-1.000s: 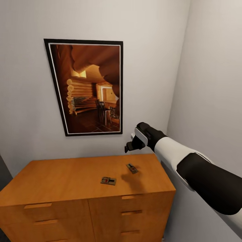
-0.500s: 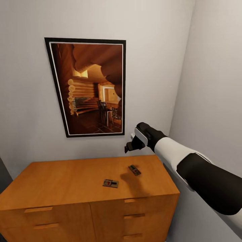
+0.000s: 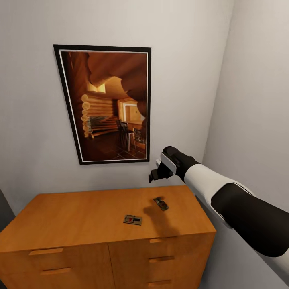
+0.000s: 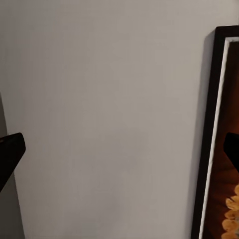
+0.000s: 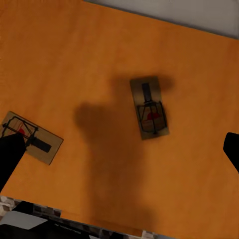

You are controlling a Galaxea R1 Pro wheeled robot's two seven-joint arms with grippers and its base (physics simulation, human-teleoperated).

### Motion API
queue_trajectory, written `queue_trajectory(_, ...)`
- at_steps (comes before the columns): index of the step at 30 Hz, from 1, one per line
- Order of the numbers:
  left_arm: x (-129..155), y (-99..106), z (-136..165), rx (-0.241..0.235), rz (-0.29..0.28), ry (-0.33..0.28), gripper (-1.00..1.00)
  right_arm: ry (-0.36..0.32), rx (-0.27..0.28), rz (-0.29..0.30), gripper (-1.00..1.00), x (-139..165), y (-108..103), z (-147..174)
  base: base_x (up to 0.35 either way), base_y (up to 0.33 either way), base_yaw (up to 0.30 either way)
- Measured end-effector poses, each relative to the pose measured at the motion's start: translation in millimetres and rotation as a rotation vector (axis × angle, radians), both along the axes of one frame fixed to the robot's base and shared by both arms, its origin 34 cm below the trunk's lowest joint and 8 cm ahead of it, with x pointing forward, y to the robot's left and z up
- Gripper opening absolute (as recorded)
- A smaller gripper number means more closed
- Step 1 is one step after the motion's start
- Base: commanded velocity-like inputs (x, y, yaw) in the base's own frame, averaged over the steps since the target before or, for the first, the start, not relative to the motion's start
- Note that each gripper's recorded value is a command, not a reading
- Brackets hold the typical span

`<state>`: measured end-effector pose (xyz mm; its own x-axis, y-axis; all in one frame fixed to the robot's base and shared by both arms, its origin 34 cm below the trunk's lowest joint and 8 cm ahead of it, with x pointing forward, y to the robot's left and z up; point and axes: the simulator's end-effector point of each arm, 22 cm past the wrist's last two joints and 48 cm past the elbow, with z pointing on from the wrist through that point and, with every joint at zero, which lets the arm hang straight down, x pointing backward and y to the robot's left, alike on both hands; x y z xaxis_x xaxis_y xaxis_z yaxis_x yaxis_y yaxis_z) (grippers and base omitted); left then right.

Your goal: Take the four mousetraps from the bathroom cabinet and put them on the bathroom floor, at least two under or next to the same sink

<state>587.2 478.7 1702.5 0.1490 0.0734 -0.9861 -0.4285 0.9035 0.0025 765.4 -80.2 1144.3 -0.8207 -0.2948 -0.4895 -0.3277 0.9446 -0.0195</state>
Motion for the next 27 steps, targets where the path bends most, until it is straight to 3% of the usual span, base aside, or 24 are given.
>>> queue_trajectory(27, 0.0, -0.1, 0.0, 0.000, 0.000, 0.000, 1.00, 0.003, -0.001, -0.001, 1.00, -0.8, -0.6, -2.2, 0.000, 0.000, 0.000)
